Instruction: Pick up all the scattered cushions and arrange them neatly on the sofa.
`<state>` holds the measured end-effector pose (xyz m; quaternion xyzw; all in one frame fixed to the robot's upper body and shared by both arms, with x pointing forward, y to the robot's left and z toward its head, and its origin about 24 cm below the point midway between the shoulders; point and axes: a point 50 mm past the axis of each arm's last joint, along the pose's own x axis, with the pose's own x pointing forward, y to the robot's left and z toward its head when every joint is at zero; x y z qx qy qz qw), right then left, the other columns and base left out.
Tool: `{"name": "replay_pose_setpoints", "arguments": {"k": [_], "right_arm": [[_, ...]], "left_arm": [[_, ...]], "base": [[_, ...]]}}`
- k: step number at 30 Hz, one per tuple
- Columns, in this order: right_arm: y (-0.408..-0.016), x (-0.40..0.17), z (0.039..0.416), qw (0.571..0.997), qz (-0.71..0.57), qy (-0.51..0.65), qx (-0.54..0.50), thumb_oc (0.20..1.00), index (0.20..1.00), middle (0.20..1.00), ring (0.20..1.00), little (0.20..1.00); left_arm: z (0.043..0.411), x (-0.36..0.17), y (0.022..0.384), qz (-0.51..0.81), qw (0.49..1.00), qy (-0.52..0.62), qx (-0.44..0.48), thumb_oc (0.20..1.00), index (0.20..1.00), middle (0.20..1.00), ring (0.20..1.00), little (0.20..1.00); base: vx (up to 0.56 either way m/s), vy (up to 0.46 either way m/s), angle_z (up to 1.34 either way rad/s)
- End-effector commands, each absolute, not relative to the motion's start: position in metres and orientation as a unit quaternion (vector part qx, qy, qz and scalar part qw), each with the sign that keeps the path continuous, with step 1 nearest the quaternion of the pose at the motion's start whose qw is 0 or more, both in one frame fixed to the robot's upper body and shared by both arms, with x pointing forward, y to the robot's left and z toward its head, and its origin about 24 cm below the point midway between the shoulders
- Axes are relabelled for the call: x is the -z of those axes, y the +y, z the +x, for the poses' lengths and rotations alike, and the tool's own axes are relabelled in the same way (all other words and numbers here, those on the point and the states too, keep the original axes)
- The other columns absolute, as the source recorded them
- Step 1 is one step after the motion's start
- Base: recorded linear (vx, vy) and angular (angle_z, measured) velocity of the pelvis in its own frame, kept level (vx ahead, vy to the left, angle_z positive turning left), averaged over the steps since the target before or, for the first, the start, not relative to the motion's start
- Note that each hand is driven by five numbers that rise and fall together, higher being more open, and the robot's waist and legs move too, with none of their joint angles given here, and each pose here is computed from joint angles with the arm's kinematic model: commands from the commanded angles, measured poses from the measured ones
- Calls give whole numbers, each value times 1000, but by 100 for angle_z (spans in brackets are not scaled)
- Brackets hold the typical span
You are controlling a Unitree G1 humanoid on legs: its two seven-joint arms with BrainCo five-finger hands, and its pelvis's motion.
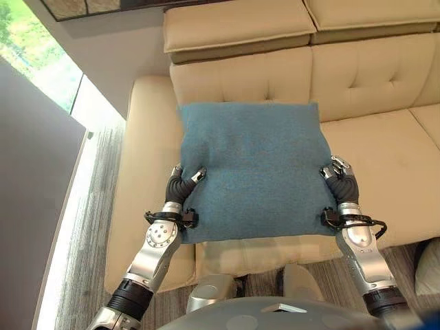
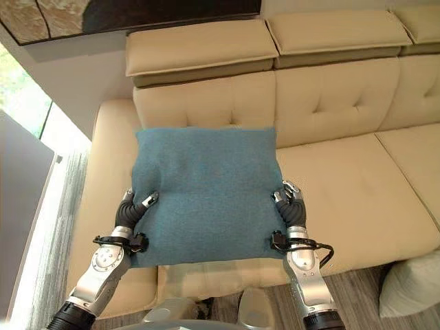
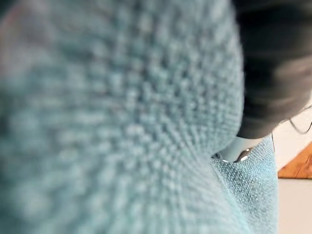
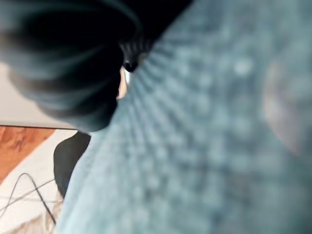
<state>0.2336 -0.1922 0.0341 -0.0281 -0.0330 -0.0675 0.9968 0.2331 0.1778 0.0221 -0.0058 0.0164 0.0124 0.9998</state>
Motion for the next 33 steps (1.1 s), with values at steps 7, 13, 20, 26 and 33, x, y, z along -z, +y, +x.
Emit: {"name": "replay_pose_setpoints", "arguments": {"k": [7,13,20,26,33], "right_arm": [[-184,-74,246,989,-44,-139,39,200,200,200,200,200],[-190,-76,248,985,-79,-141,53,200,200,200,200,200],[-178,-129,284,952,-154,-256,65,200,200,200,200,200],[-149,-208,333,904,-184,-376,87,200,200,200,200,200],[-138,-287,350,834,-222,-480,160,200,200,200,200,200]], "left_arm": [[246,-62,155,-44,994,-98,32,200,200,200,200,200],[252,-65,149,-45,993,-101,29,200,200,200,200,200],[289,-108,123,-13,981,-190,44,200,200,200,200,200],[339,-196,102,34,945,-326,24,200,200,200,200,200],[364,-272,98,82,907,-413,-18,200,200,200,200,200]], "base": [[130,-109,24],[73,-100,20],[-207,-132,41],[-176,-37,14],[-30,23,-12]]}}
